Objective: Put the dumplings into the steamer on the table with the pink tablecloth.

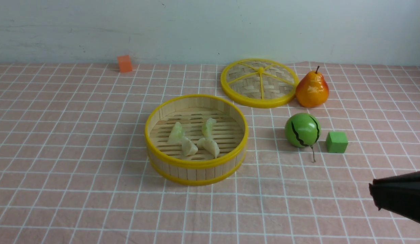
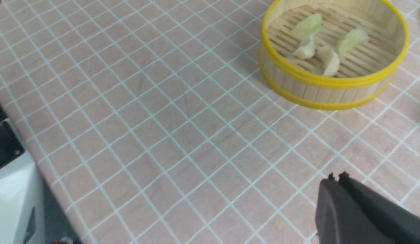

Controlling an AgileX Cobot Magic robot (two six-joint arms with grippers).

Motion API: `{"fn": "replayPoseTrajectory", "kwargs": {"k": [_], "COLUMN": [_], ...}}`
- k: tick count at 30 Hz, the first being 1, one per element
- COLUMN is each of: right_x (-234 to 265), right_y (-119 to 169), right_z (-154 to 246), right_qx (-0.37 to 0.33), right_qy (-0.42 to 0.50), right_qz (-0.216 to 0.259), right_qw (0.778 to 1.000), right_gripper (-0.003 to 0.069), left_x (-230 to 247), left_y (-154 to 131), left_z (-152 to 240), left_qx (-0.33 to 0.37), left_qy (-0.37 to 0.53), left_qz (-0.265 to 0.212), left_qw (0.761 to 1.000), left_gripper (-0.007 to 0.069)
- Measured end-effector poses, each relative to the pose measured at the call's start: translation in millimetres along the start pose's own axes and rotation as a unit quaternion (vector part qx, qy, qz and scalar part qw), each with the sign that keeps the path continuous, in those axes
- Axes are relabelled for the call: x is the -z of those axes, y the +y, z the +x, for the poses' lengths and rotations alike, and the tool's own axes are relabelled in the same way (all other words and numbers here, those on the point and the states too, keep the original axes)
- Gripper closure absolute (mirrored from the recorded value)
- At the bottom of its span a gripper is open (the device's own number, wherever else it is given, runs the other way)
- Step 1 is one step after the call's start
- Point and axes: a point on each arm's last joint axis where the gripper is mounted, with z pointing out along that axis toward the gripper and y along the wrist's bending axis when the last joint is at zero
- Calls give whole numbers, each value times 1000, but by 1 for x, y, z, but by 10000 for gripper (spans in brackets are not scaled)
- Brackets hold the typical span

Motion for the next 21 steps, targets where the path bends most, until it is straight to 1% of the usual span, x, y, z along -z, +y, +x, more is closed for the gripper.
{"fn": "replayPoseTrajectory", "kwargs": {"k": [3, 4, 6, 7, 8, 9, 11, 12, 13, 17, 18, 19, 21], "right_x": [2, 0, 6, 5, 7, 8, 7, 5, 6, 1, 1, -2, -5], "right_y": [-8, -9, -20, -24, -24, -30, -35, -37, -38, -44, -44, -48, -51], "right_z": [26, 28, 60, 73, 73, 95, 124, 137, 149, 182, 182, 191, 199], "right_qx": [0, 0, -20, -27, -27, -39, -60, -74, -89, -129, -127, -137, -146], "right_qy": [-59, -59, -115, -121, -129, -145, -159, -160, -173, -190, -190, -182, -169], "right_qz": [43, 45, 107, 128, 133, 174, 221, 237, 259, 317, 321, 339, 354], "right_qw": [997, 997, 987, 984, 982, 973, 960, 955, 946, 920, 919, 913, 908], "right_gripper": [678, 678, 678, 678, 678, 678, 678, 678, 678, 678, 678, 678, 678], "left_x": [0, 0, 0, 0, 0, 0, 0, 0, 0, 0, 0, 0, 0], "left_y": [0, 0, 0, 0, 0, 0, 0, 0, 0, 0, 0, 0, 0], "left_z": [0, 0, 0, 0, 0, 0, 0, 0, 0, 0, 0, 0, 1], "left_qx": [0, 0, 0, 0, 0, 0, 0, 0, 0, 0, 0, 0, -1], "left_qy": [0, 0, 0, 0, 0, 0, 0, 0, 0, 1, 1, 1, 2], "left_qz": [0, 0, 0, 0, 0, 0, 0, 0, 0, 0, 0, 0, -1], "left_qw": [1000, 1000, 1000, 1000, 1000, 1000, 1000, 1000, 1000, 1000, 1000, 1000, 1000], "left_gripper": [529, 529, 523, 522, 522, 520, 517, 516, 515, 515, 515, 515, 515]}}
